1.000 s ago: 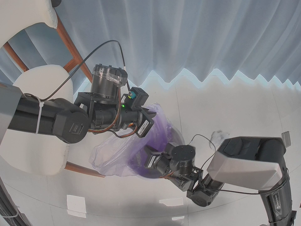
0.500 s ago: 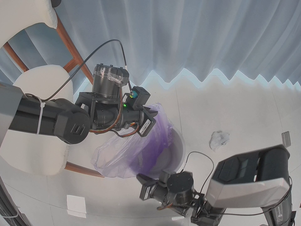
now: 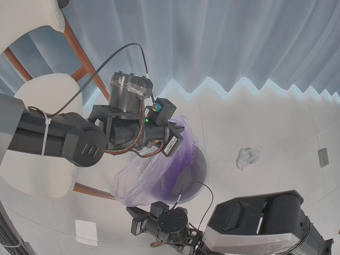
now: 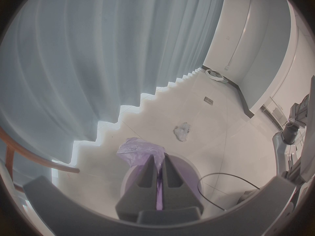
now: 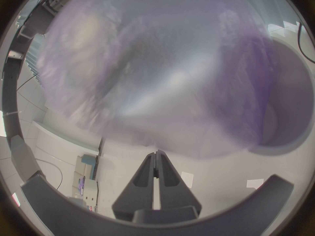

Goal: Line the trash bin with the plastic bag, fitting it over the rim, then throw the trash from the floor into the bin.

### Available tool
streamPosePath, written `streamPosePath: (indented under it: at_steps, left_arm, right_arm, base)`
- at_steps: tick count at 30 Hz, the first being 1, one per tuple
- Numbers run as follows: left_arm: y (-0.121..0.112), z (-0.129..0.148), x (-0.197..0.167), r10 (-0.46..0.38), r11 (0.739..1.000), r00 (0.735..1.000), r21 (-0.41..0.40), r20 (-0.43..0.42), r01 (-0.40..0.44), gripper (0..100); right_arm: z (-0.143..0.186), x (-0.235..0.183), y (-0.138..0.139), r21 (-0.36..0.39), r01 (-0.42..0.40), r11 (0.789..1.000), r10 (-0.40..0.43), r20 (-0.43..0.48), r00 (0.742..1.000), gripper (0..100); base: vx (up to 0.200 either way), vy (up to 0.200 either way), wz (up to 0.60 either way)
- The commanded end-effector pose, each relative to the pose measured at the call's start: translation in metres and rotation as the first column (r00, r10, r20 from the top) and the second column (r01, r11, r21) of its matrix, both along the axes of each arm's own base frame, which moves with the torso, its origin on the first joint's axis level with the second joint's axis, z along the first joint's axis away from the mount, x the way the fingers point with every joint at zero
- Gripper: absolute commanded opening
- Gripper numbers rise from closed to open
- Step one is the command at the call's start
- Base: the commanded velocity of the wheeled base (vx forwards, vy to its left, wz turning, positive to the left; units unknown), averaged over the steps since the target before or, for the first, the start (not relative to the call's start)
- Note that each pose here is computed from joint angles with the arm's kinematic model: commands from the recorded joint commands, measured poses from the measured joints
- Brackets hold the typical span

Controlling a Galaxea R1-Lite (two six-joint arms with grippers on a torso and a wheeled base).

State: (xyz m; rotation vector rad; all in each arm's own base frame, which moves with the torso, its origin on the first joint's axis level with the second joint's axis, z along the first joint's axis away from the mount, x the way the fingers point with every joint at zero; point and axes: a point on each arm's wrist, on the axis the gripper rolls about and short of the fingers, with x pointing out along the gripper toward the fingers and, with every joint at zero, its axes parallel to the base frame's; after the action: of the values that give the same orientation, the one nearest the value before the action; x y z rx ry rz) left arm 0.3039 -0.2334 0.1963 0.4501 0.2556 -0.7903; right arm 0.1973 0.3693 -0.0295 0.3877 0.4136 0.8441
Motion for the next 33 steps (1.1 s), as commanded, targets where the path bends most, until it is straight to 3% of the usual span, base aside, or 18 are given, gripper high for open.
streamPosePath:
  at_steps: [1, 10, 17, 24, 28, 33]
  left_arm:
    - [-0.001, 0.0, -0.002, -0.001, 1.0, 1.0, 0.0, -0.002, 0.001, 0]
    - [0.002, -0.013, -0.006, -0.005, 1.0, 1.0, 0.022, -0.03, 0.005, 0]
    - [0.006, -0.018, -0.011, -0.009, 0.999, 0.999, 0.033, -0.046, 0.01, 0]
    - [0.013, -0.032, -0.015, -0.004, 0.998, 0.997, 0.069, -0.08, 0.009, 0]
    - [0.02, -0.039, -0.015, 0.014, 0.996, 0.994, 0.086, -0.104, -0.005, 0]
    - [0.032, -0.043, -0.01, 0.053, 0.995, 0.991, 0.092, -0.123, -0.042, 0]
  right_arm:
    - [-0.001, 0.032, -0.003, 0.026, 0.074, 0.997, -0.074, 0.023, 0.997, 0]
    - [0.018, 0.078, -0.046, 0.039, 0.233, 0.972, -0.234, 0.036, 0.972, 0]
    - [0.017, 0.084, -0.052, 0.036, 0.253, 0.967, -0.254, 0.032, 0.967, 0]
    - [0.022, 0.006, -0.042, -0.048, 0.083, 0.995, -0.084, -0.025, 0.996, 0]
    - [0.025, -0.032, -0.064, -0.069, 0.034, 0.997, -0.041, -0.098, 0.994, 0]
    - [0.052, -0.052, -0.1, -0.037, 0.033, 0.999, -0.037, -0.096, 0.995, 0]
  base:
    - [0.0, 0.0, 0.0]
    - [0.0, 0.0, 0.0]
    - [0.0, 0.0, 0.0]
    - [0.0, 0.0, 0.0]
    - [0.0, 0.0, 0.0]
    - [0.0, 0.0, 0.0]
